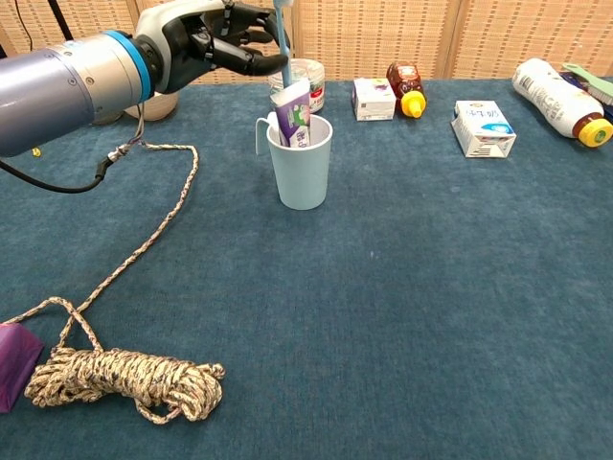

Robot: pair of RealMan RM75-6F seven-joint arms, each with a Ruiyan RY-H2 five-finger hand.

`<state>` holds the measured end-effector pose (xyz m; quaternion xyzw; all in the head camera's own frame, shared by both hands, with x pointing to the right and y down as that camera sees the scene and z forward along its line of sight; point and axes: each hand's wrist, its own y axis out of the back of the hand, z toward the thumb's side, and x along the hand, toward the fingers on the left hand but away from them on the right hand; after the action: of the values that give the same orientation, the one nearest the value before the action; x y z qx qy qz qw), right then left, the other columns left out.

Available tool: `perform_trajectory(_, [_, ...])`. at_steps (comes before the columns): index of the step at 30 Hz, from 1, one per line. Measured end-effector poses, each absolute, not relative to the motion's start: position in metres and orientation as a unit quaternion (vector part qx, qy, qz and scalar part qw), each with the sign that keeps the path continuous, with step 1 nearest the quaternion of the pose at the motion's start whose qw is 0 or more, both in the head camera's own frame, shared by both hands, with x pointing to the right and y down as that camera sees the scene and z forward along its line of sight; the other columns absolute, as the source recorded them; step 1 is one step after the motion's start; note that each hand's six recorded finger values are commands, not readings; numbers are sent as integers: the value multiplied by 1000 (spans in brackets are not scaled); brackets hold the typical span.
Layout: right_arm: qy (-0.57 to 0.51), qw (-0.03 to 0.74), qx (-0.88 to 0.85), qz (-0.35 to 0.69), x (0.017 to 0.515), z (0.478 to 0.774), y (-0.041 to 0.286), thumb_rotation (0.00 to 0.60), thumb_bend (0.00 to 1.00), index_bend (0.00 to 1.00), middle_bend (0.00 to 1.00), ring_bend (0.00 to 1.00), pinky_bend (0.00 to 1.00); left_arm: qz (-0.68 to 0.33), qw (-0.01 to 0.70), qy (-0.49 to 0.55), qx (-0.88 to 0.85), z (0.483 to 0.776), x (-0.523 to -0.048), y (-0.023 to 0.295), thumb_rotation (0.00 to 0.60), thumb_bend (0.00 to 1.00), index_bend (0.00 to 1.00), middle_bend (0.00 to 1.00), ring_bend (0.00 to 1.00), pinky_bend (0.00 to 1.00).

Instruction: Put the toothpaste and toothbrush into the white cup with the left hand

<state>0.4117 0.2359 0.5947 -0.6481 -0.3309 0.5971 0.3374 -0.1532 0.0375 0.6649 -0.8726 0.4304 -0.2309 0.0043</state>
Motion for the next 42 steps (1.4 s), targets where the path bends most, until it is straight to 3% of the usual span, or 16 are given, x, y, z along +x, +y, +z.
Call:
perform_trajectory(3, [-331,338,-648,597,412,595,236,600,0,0,0,0,0,-235,1,426,-874,671,-151,40,600,403,505,0,0,0])
perform_trajectory(5, [-331,338,-648,597,412,594,236,600,0,0,0,0,0,-234,-2,425,-875,674,-149,42,600,404,372,0,0,0])
perform_trajectory(7, [-331,338,-647,598,412,594,236,600,0,0,0,0,0,-233,-1,423,-875,674,-148,43,600,404,169,0,0,0])
perform_trajectory(10, [-331,338,-648,598,412,594,236,600,0,0,0,0,0,-229,-1,426,-875,673,-148,44,600,404,35,0,0,0])
perform_trajectory(20, [-333,339,-649,594,411,592,236,600,0,0,0,0,0,-195,23,439,-877,650,-157,46,600,396,0,0,0,0])
perform_trajectory(27, [-337,345,-650,588,409,587,237,600,0,0,0,0,0,-222,124,423,-869,627,-189,56,600,332,0,0,0,0])
perform_trajectory(32, [-343,353,-649,580,408,580,236,600,0,0,0,0,0,-319,247,405,-820,611,-249,71,600,272,0,0,0,0])
perform_trajectory(37, [-348,359,-648,575,407,575,236,600,0,0,0,0,0,-435,345,404,-727,588,-338,107,600,269,0,0,0,0])
perform_trajectory(42, [-363,375,-635,570,407,571,233,600,0,0,0,0,0,-500,350,410,-678,580,-402,154,600,269,0,0,0,0])
